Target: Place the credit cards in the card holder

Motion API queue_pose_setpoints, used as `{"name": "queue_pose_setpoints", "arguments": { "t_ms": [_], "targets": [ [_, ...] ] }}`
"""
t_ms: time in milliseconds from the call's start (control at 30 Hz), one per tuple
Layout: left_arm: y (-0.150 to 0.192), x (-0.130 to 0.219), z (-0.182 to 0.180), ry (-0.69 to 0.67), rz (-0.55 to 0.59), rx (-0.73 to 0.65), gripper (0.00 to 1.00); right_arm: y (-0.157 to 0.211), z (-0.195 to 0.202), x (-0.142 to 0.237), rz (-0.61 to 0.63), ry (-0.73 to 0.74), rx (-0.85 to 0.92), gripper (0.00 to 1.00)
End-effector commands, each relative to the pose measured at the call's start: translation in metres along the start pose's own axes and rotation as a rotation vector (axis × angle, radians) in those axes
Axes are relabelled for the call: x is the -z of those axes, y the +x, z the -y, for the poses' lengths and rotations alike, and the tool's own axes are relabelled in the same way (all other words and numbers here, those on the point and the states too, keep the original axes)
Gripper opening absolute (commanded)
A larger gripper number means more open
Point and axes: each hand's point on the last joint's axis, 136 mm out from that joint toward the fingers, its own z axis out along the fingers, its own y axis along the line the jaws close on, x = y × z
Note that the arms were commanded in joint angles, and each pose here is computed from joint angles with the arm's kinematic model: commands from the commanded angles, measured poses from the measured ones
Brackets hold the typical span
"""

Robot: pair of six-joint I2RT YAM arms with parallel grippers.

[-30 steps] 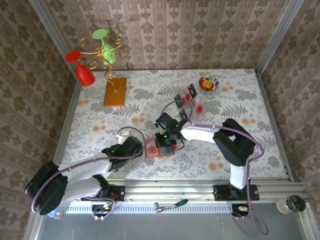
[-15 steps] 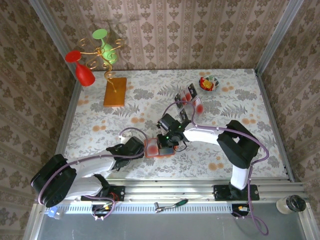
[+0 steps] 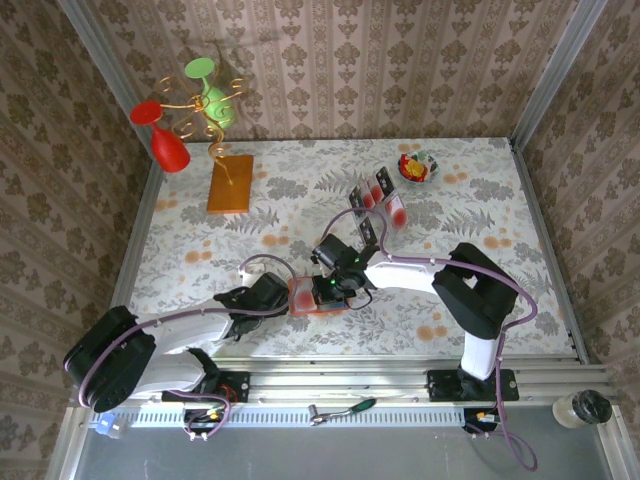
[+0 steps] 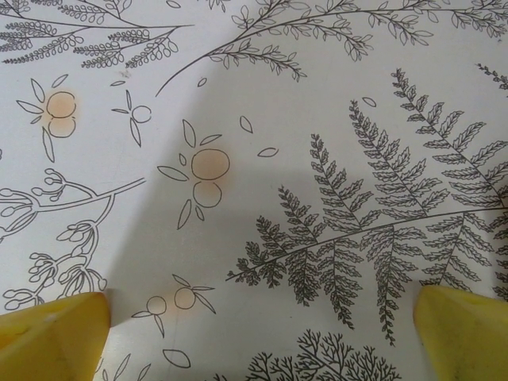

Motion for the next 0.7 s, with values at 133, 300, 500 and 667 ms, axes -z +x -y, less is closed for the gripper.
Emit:
{"name": "queue_pose_setpoints", "arguments": {
  "t_ms": [133,300,500,667],
  "targets": [
    [0.005,-0.004,0.004,0.014,-0.026,-0.012,1.0,0.003,-0.007,-0.012,-0.031,-0.021,-0.016,0.03],
    [0.006,-0.004,0.004,0.015,-0.026,-0.014,1.0,0.003,-0.008,-0.016,-0.037,-0.031,-0.027,0.03],
    [0.005,-0.005,0.006,0.02,-0.024,-0.011,1.0,0.001,-0.011,-0.017,-0.037,-0.044,-0.032,0.03],
    [0.003,-0.003,0.007,0.023,-0.019,-0.01,1.0,-0.004,-0.017,-0.006,-0.019,-0.05,-0.018,0.03]
  ]
}}
